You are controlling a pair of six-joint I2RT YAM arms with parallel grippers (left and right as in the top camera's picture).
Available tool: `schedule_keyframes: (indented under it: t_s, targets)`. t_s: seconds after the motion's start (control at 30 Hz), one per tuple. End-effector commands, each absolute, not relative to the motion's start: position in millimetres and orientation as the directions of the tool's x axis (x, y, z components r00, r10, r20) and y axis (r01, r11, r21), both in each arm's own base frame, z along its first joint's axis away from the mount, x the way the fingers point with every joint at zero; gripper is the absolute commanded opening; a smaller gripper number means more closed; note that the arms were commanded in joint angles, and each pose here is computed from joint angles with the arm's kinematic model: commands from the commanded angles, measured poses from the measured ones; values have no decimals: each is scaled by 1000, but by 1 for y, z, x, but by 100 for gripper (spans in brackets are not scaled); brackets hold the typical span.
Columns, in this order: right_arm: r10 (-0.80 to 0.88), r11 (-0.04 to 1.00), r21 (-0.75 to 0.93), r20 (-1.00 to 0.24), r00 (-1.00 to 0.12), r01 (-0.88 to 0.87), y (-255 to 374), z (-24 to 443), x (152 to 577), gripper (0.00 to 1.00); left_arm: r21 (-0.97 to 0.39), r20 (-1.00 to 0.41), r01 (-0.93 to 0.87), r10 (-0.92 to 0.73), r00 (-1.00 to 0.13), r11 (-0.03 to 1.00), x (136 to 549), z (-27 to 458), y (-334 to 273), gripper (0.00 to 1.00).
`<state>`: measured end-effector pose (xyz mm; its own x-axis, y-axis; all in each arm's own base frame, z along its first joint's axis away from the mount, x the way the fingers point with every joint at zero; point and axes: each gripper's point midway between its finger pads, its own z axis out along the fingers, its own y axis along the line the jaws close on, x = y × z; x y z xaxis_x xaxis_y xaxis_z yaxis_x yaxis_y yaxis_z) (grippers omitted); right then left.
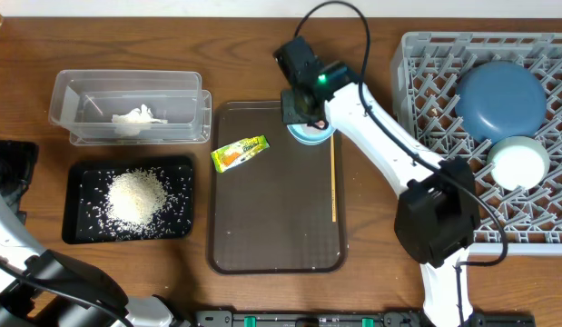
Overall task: Sort waste into correct bins and load items into the dishwasher rack
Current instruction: 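Carry the pink cup into the rack and release it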
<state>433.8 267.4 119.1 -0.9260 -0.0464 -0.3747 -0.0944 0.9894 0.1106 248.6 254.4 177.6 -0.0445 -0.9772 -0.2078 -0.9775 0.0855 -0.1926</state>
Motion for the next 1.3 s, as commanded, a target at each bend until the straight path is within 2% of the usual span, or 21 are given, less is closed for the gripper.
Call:
schedule_keyframes:
  t_s: [0.0,0.17,0.27,0.47,0.7,0.87,1.07,1.27]
  targets:
    - [10,988,143,-455,-890,-62,254,175,453,1,-208,-233,-975,-972,-23,72,247,189,257,96]
    - [116,981,193,-508,-853,19,194,250,468,1,-208,-233,-976,-972,-23,72,247,189,257,96]
    - [187,958,283,-507,-841,42,132,288,474,1,-208,-233,-975,-972,-23,72,247,189,257,96]
    - [390,826,553,-419,-820,111,-4,311,470,1,-208,-233,-975,-972,-23,73,247,189,257,96]
    - [546,662,747,-419,-726,66,-127,314,448,1,-208,-233,-976,-972,-23,72,247,189,257,96]
    - [662,542,839,-395,-637,43,-194,293,429,1,-208,-233,-975,-972,-23,72,247,189,257,96]
    - [731,409,907,-390,-560,-99,-235,266,416,1,-207,-233,-976,-972,-23,73,247,189,257,96]
    - [790,295,954,-272,-549,-47,-243,230,409,1,-208,-233,-976,-972,-23,72,247,189,257,96]
